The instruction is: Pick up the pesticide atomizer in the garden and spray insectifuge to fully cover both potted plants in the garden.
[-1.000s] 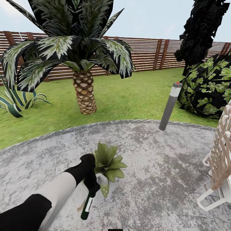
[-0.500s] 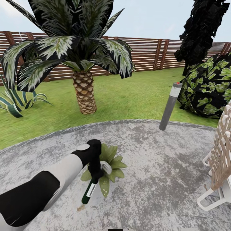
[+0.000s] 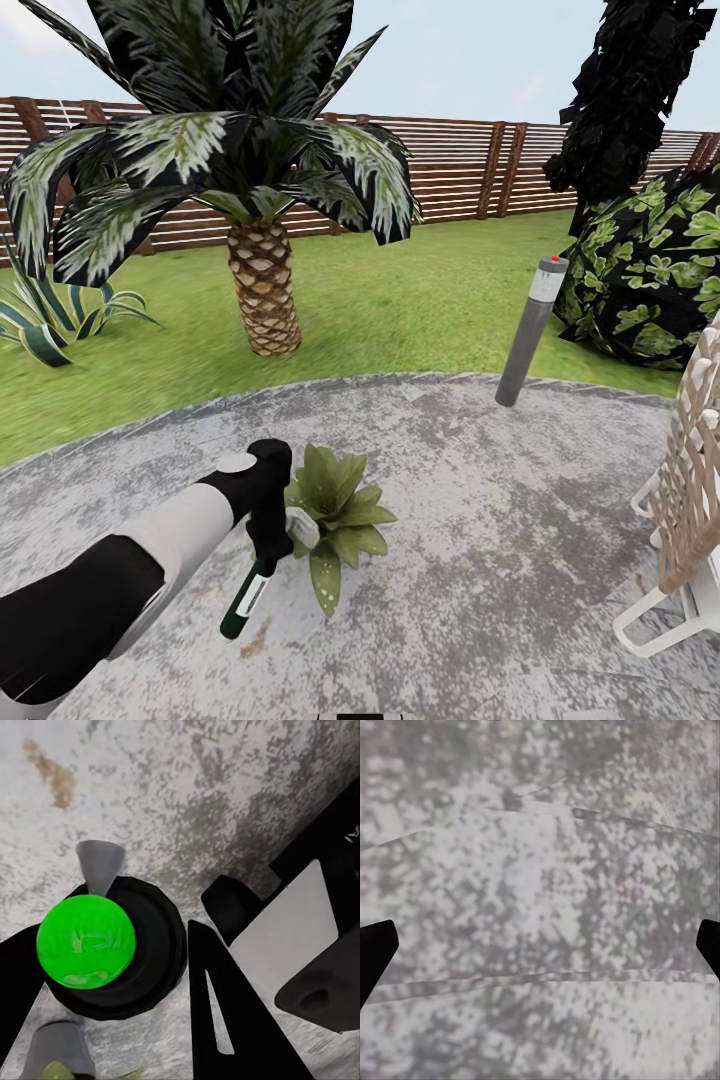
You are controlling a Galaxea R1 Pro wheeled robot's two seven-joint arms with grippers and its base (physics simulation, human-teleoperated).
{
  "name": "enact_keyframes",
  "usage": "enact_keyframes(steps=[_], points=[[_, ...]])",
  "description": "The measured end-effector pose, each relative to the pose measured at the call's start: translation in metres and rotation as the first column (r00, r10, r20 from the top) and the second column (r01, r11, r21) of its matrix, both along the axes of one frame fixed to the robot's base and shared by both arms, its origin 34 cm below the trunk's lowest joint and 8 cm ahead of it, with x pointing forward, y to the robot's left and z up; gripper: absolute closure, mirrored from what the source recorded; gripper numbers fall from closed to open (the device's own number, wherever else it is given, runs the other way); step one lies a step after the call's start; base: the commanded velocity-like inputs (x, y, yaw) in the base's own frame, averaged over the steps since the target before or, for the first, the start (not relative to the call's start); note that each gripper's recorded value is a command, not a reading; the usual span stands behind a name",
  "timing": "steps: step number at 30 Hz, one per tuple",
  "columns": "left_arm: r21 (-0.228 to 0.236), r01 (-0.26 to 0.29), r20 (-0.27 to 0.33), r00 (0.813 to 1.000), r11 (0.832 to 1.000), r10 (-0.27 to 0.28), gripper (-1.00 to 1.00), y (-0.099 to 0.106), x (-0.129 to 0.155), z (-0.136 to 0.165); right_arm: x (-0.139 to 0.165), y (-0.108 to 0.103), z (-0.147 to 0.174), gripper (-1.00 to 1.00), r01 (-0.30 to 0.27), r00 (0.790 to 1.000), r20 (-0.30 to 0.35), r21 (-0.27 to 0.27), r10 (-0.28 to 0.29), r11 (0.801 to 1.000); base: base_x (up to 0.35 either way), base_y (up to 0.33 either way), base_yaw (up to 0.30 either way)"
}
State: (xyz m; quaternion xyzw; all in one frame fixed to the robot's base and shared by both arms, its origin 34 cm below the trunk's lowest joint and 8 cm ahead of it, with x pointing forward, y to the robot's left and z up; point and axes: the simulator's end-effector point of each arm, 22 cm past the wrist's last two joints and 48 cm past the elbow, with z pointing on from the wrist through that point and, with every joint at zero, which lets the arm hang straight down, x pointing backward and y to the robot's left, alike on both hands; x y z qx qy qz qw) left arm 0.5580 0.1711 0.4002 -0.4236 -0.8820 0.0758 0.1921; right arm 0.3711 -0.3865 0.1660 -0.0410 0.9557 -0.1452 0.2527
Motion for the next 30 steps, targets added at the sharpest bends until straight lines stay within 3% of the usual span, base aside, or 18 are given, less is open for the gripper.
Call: enact_keyframes(steps=[5, 8, 13, 30], points=[[0.002, 0.023, 0.059, 0.998, 1.0, -0.023, 1.0, 0.0, 0.026, 0.02, 0.0, 0.0, 0.0, -1.0, 0.0, 1.0, 0.001, 0.0, 0.0, 1.0, 0.0, 0.0, 0.0], [0.036, 0.038, 0.116, 0.992, 0.999, -0.042, 1.0, 0.008, 0.051, 0.039, 0.0, 0.0, 0.0, -1.0, 0.0, 1.0, 0.001, 0.0, 0.0, 1.0, 0.0, 0.0, 0.0], [0.072, 0.057, 0.153, 0.986, 0.996, -0.068, 1.0, 0.012, 0.066, 0.051, 0.0, 0.0, 0.0, -1.0, -0.001, 1.0, -0.001, 0.0, 0.001, 1.0, 0.008, 0.0, 0.0], [0.095, 0.065, 0.172, 0.982, 0.993, -0.081, 1.0, 0.015, 0.074, 0.058, 0.0, 0.0, 0.0, -1.0, -0.001, 1.0, 0.001, 0.0, 0.001, 1.0, 0.102, 0.052, 0.0]])
